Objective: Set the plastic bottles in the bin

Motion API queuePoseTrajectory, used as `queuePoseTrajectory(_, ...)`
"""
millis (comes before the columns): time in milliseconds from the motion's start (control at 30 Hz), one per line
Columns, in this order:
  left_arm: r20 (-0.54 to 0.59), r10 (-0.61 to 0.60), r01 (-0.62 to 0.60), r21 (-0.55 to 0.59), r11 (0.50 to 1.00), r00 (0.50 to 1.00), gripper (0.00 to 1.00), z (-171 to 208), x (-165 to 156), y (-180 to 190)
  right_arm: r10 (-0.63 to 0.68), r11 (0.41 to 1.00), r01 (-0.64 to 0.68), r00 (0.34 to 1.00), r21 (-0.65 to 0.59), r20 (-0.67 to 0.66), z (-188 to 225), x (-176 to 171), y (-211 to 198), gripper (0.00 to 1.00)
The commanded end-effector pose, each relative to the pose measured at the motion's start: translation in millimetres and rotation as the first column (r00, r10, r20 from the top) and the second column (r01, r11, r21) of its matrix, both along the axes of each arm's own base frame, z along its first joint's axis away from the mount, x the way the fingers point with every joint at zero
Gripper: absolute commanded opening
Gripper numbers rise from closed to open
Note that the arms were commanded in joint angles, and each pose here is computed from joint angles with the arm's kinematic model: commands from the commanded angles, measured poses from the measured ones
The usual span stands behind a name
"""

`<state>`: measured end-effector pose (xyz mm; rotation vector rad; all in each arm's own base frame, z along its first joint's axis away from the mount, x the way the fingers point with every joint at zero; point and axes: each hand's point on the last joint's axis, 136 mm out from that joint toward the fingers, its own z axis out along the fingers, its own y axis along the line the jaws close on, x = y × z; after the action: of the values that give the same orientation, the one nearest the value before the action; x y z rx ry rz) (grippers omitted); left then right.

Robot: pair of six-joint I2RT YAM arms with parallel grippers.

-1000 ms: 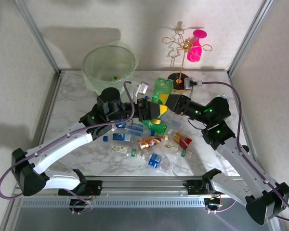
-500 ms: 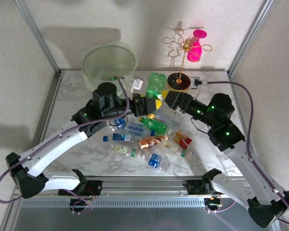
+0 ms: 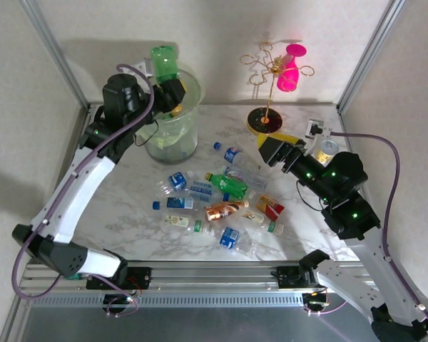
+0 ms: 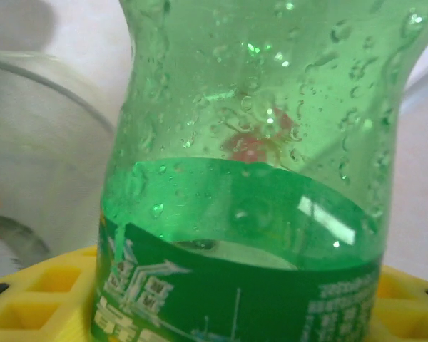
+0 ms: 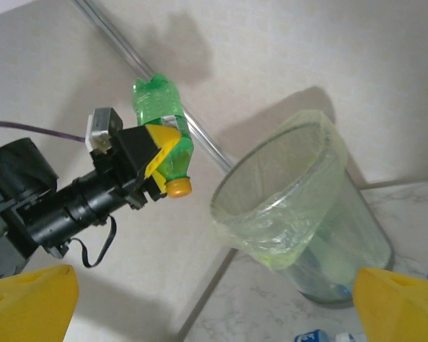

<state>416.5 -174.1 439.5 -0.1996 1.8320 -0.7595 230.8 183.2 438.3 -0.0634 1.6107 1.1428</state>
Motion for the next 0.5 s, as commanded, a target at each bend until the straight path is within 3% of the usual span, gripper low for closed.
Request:
queuePoseTrajectory(0, -0.033, 0.13, -0.13, -0.012, 0.991, 0.991, 0.42, -6.8, 27.4, 22.8, -0.046, 0.998, 0.046, 0.999, -0.039, 0.004, -5.9, 6.3, -4.6, 0.99)
queuePoseTrajectory(167, -0.075, 0.224, -0.222, 0.035, 0.974, 0.972, 0.41, -34.1, 60.1, 39.0, -0.062, 0.996, 0.062, 0.998, -0.057, 0.002, -9.9, 6.3, -7.8, 0.99)
queuePoseTrajectory(467, -0.184, 0.261, -0.245, 0.108, 0.964, 0.948, 0.41, -100.6, 95.0, 36.5, -0.112, 0.989, 0.106, 0.993, -0.101, -0.046, -32.1, 9.0, -15.9, 0.99)
